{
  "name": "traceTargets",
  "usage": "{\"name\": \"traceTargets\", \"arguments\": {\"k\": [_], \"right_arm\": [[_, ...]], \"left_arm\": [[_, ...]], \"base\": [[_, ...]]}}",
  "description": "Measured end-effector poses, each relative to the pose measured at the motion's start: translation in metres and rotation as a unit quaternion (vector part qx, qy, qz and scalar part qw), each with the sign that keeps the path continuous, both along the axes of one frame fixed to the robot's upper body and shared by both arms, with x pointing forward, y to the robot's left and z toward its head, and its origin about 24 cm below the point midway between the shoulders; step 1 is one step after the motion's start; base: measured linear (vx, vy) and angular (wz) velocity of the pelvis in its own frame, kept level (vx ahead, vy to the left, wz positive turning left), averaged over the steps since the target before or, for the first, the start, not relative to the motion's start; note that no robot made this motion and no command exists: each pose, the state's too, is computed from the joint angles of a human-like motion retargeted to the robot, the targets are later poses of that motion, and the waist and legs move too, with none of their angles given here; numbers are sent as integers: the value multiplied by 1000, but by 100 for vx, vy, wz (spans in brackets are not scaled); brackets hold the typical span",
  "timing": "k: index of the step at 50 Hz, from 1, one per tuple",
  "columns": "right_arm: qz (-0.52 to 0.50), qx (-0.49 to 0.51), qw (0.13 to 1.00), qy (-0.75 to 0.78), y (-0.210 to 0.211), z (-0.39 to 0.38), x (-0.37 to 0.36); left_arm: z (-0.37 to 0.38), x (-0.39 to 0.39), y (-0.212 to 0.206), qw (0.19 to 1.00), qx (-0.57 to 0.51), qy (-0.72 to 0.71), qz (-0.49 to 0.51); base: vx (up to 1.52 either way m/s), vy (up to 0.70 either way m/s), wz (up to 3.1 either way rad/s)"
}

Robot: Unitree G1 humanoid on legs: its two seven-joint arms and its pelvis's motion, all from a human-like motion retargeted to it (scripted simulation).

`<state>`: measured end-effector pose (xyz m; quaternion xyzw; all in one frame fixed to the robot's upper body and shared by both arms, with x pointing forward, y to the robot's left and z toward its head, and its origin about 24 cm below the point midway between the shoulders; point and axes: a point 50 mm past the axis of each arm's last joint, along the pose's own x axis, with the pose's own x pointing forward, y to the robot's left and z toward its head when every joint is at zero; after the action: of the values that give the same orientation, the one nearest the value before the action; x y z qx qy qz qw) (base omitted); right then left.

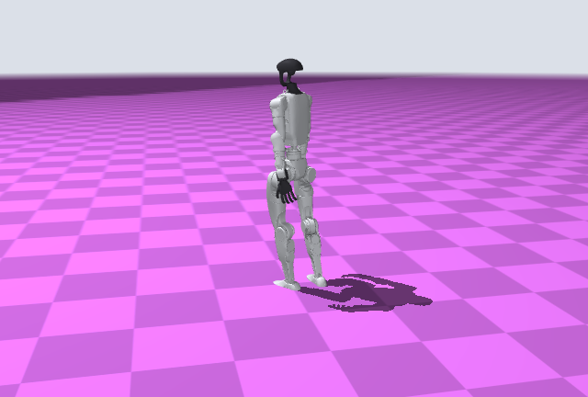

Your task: In place motions

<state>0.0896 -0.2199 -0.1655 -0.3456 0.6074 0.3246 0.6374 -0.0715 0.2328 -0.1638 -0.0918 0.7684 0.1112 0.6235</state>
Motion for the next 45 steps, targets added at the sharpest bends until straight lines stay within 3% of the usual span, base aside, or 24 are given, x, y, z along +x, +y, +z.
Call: {"name": "traceTargets", "arguments": {"k": [10,24,30,37,45], "right_arm": [[-61,-23,998,21,-9,-3,-24],[-201,-67,964,159,-12,-3,-125],[-200,-51,958,200,7,-3,-149],[-172,-48,971,162,16,-8,-140],[-105,-28,988,110,13,-12,-90]], "left_arm": [[-1,14,10,999,6,-17,-27],[-6,135,-7,981,-3,-177,-80],[-8,148,-32,975,-25,-195,-107],[-15,99,-60,986,-77,-112,-94],[-14,71,-56,986,-91,-55,-130]], "base": [[8,-11,-178],[-3,0,-64],[-4,0,-23],[0,0,10],[-7,-3,-36]]}}
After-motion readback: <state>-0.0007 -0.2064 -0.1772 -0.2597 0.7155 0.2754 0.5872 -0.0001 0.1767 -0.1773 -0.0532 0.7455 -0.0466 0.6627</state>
